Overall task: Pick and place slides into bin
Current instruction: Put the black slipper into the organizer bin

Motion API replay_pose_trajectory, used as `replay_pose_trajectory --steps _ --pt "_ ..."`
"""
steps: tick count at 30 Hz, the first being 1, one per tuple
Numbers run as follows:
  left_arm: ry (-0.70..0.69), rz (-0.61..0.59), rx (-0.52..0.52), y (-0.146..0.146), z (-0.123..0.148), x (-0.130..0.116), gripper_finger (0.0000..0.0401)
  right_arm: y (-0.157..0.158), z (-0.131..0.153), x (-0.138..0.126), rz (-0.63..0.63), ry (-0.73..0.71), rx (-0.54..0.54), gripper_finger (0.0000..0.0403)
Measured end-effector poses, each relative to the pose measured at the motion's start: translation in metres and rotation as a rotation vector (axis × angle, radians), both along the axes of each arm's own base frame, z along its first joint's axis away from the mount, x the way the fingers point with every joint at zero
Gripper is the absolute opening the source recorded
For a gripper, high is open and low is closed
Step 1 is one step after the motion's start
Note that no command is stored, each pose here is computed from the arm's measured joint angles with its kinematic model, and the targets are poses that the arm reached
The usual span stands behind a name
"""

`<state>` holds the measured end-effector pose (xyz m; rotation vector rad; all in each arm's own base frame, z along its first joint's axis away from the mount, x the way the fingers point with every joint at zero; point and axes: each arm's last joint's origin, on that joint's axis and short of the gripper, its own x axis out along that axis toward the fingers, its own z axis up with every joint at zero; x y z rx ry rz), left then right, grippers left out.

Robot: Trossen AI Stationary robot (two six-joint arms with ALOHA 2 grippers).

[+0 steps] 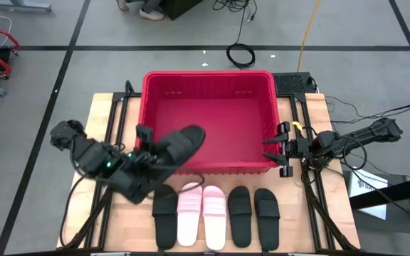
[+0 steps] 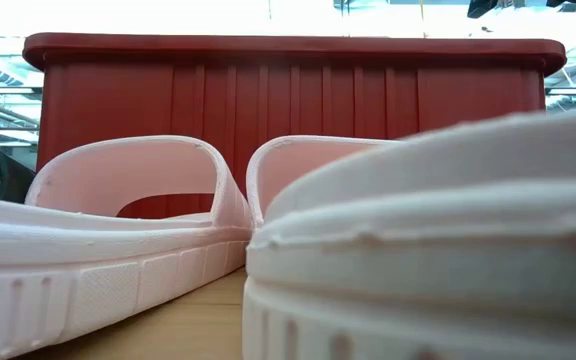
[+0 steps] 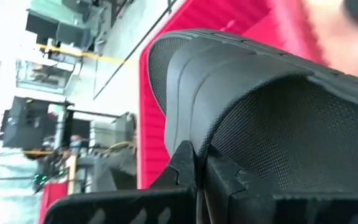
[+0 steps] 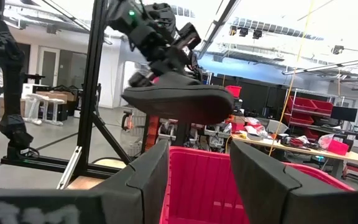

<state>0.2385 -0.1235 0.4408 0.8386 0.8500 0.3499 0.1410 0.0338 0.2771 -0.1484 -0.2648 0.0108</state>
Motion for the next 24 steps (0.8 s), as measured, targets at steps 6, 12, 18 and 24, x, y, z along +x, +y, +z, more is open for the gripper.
replay_pose_trajectory --steps 6,12,18,24 --pt "0.048 0.097 0.064 0.033 0.0 0.015 0.0 0.0 0.0 0.0 -0.004 0.0 0.006 0.0164" --pt "0.097 0.196 0.099 0.068 0.0 0.025 0.0001 -0.006 -0.003 0.0 -0.198 0.038 0.013 0.0164" --pt "0.108 0.288 0.099 0.093 0.0 0.029 0.0001 -0.011 -0.006 0.0 -0.393 0.089 -0.008 0.0164" --pt "0.186 0.387 0.115 0.122 -0.017 0.036 0.0001 -0.014 -0.002 -0.003 -0.521 0.076 -0.046 0.0164"
